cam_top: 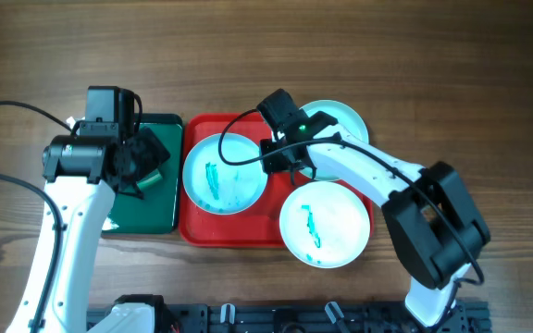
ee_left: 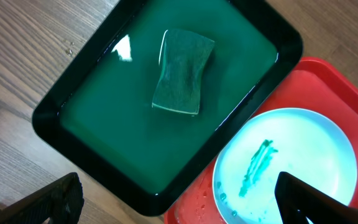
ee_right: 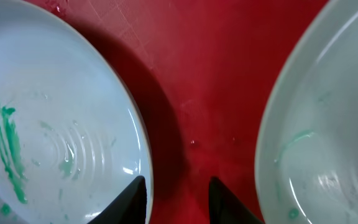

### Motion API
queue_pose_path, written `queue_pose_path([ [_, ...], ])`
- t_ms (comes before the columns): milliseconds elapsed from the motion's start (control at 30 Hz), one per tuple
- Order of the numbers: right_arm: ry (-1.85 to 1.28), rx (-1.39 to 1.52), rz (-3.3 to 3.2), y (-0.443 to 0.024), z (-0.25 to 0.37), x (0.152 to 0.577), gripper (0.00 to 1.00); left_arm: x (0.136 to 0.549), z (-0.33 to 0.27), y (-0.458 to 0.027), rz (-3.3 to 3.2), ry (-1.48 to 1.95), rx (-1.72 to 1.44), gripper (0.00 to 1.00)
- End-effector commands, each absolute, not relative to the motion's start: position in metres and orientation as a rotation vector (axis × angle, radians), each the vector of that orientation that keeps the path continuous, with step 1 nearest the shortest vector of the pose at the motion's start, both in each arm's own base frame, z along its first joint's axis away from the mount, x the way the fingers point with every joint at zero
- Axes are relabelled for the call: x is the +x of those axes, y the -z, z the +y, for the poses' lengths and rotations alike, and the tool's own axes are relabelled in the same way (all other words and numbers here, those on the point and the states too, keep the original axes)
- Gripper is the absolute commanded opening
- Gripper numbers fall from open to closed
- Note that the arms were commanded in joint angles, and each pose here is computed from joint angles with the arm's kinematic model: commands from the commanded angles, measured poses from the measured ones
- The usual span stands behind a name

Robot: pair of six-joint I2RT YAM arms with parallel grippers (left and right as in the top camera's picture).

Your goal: Clean dirty plates on tray and stack at the side

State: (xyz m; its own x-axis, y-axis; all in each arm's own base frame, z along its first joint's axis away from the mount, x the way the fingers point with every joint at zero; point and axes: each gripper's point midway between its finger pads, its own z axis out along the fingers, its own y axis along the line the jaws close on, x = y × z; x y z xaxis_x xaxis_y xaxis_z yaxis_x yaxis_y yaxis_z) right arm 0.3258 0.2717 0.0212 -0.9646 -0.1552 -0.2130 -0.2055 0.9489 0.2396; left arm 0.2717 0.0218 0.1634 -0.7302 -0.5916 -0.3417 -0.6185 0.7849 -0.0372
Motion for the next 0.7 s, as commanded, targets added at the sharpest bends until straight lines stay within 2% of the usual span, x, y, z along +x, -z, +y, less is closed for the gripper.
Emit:
queue_pose_path([
  [0, -0.391, -0.269, 2.931, -0.006, 0.277, 0.328, 0.33, 0.277, 0.024, -0.166, 2.618, -0.13, -0.952, 0.96],
  [100, -0.41, -0.281, 2.906, -0.002, 0.285, 0.332, 0.33, 0.277, 0.025, -0.167, 2.614, -0.135, -0.953, 0.96],
  [167, -0.41, -0.285, 2.911, 0.002, 0.288, 0.33, 0.28, 0.277, 0.025, -0.167, 2.614, -0.135, -0.953, 0.97],
  [200, -0.41, -0.288, 2.915, 0.005, 0.291, 0.327, 0.18, 0.277, 0.025, -0.166, 2.615, -0.136, -0.953, 0.96],
  [267, -0.405, -0.303, 2.915, 0.007, 0.295, 0.325, 0.04, 0.275, 0.028, -0.165, 2.6, -0.147, -1.004, 0.91],
  [500, -0.412, -0.304, 2.909, 0.007, 0.296, 0.326, 0.04, 0.287, 0.055, -0.121, 2.616, -0.221, -1.163, 0.77],
  [533, -0.414, -0.304, 2.906, 0.006, 0.296, 0.326, 0.05, 0.295, 0.055, -0.109, 2.634, -0.228, -1.167, 0.71],
  [667, -0.431, -0.306, 2.902, 0.006, 0.299, 0.327, 0.04, 0.308, 0.055, -0.065, 2.711, -0.276, -1.189, 0.64],
])
